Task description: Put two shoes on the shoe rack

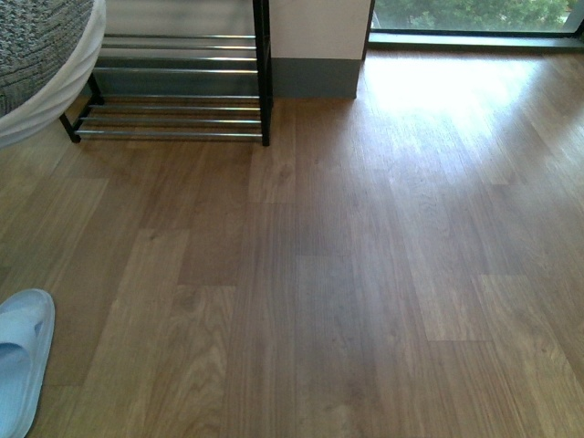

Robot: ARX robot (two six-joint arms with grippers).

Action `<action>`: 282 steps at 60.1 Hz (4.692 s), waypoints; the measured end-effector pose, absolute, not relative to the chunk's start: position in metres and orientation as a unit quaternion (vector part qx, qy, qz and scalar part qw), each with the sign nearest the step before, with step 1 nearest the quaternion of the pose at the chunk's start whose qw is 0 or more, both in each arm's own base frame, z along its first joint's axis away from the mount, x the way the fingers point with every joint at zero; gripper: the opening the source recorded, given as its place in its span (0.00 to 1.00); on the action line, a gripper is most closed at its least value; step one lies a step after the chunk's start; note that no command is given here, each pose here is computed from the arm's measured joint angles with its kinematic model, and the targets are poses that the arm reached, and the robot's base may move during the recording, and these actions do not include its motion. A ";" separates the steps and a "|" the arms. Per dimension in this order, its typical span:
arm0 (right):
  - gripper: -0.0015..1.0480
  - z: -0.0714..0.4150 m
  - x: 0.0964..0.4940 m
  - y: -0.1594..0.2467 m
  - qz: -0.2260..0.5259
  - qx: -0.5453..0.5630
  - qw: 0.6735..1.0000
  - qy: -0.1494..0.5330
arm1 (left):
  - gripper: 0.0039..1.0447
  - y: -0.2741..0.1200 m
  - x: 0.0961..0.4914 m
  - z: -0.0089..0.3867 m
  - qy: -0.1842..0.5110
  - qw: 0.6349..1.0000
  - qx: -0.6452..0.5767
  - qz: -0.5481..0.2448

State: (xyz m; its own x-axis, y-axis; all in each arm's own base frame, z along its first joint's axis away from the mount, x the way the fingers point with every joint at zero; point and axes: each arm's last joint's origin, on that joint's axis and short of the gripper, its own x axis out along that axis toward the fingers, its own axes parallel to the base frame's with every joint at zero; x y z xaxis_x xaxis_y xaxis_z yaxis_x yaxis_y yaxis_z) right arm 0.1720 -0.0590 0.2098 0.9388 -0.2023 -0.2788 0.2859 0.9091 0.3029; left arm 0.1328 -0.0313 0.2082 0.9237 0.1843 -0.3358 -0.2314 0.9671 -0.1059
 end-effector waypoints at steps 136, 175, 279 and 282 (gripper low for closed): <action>0.01 0.209 0.172 -0.059 -0.126 0.174 0.969 0.122 | 0.01 -0.031 0.133 0.207 0.166 0.978 -0.070 0.108; 0.01 0.209 0.172 -0.058 -0.118 0.175 0.970 0.123 | 0.01 -0.031 0.133 0.207 0.165 0.978 -0.069 0.111; 0.01 0.209 0.172 -0.059 -0.126 0.174 0.969 0.122 | 0.01 -0.031 0.133 0.205 0.168 0.977 -0.068 0.108; 0.01 0.209 0.172 -0.059 -0.126 0.174 0.969 0.122 | 0.01 -0.031 0.133 0.205 0.168 0.977 -0.068 0.108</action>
